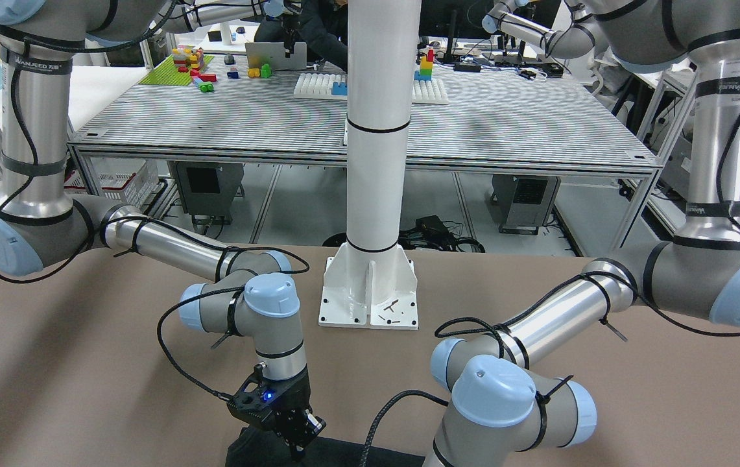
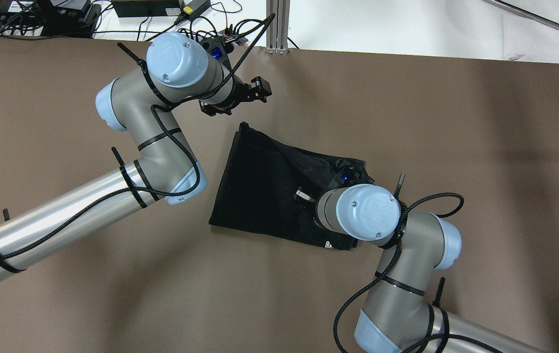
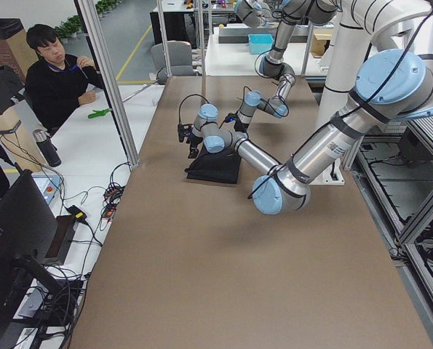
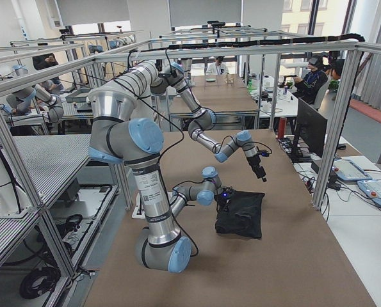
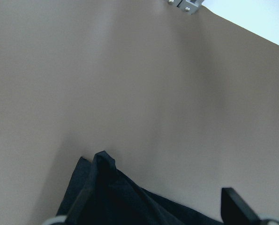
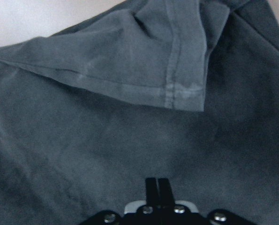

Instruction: Fold clothes

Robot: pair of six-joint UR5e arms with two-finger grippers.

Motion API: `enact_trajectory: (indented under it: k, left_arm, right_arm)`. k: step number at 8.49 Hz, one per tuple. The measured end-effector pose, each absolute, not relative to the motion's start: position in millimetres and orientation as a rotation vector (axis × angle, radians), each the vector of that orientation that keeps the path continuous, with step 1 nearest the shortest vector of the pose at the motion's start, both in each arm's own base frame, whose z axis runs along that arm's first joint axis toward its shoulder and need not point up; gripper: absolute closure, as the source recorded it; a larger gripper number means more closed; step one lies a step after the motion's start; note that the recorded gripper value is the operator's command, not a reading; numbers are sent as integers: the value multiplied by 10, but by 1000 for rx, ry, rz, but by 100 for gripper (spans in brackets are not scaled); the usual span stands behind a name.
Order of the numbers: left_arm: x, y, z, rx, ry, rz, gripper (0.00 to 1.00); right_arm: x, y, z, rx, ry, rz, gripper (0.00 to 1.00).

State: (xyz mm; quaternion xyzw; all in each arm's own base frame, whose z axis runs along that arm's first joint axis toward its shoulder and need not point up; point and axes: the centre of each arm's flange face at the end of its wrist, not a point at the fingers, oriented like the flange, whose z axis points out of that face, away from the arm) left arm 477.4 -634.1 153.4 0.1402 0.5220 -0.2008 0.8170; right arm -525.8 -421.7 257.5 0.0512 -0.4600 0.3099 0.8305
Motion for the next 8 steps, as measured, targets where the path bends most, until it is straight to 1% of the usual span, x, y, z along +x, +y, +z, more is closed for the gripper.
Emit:
enact_trajectory:
  k: [2,4,5,8]
  left_arm:
    - [4773,-6336,1574,298,1114,-427,5]
    - [4772,-6335,1586,298,1114,-426,5]
    - [4772,-6335,1589,298,1114,-426,5]
    - [4772,-6334,1590,298,1114,-426,5]
  right_arm:
    - [-5346,-4344,2749,149,-930,675,100]
    - [-5275,-4636,2859,216,-887,678,100]
    - [-5249,-4904,2871,244,-870,694,100]
    - [-5055,-6046,3024,329,-833,730,100]
